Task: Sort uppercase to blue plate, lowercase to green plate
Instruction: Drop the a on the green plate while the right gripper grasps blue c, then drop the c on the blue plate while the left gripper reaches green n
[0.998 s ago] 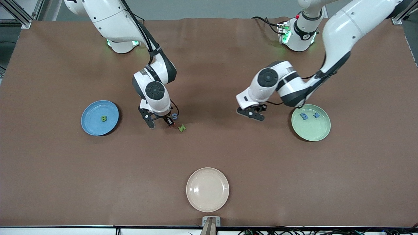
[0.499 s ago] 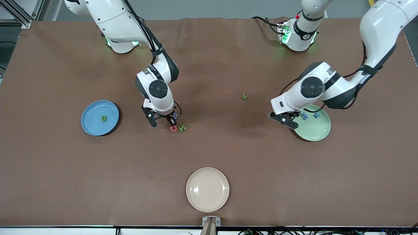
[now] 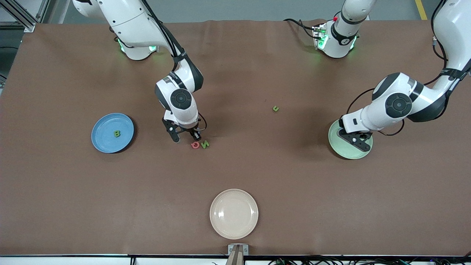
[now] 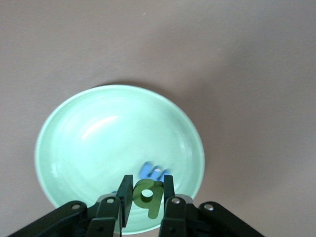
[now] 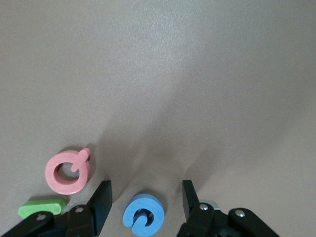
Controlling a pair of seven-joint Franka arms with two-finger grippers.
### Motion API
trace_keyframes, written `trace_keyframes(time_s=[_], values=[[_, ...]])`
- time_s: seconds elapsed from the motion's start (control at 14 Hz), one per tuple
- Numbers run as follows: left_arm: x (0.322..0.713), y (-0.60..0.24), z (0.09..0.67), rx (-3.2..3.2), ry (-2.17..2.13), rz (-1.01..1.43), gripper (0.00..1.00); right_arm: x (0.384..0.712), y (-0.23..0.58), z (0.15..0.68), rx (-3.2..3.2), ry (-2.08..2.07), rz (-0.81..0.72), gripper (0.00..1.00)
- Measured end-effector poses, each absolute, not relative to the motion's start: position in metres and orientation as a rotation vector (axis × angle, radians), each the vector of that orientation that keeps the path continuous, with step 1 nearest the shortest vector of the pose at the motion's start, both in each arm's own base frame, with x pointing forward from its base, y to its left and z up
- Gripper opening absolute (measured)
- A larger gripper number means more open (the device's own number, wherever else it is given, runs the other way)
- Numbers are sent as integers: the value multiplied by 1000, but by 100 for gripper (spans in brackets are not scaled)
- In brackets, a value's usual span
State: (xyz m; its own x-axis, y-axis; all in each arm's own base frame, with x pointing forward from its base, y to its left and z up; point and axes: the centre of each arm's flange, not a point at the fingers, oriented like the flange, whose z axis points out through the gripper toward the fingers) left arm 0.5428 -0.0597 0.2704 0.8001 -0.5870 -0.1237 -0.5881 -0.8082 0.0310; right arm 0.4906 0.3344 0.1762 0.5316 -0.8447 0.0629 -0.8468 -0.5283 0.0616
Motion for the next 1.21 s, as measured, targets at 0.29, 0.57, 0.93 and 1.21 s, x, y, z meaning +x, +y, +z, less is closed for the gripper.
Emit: trace_keyframes(time_s=[0.29, 0.57, 0.93, 1.21], values=[[547, -41, 259, -2913, 1012, 172, 29, 490, 336, 176, 2676, -1478, 39, 65], [552, -23, 241, -2926, 1021, 98, 29, 488, 338, 176, 2679, -1472, 39, 64], [554, -12, 223, -2893, 1079, 45, 29, 486, 341, 176, 2683, -1467, 39, 63], [553, -8, 209, -2886, 1101, 52, 29, 483, 346, 177, 2691, -1457, 41, 62]])
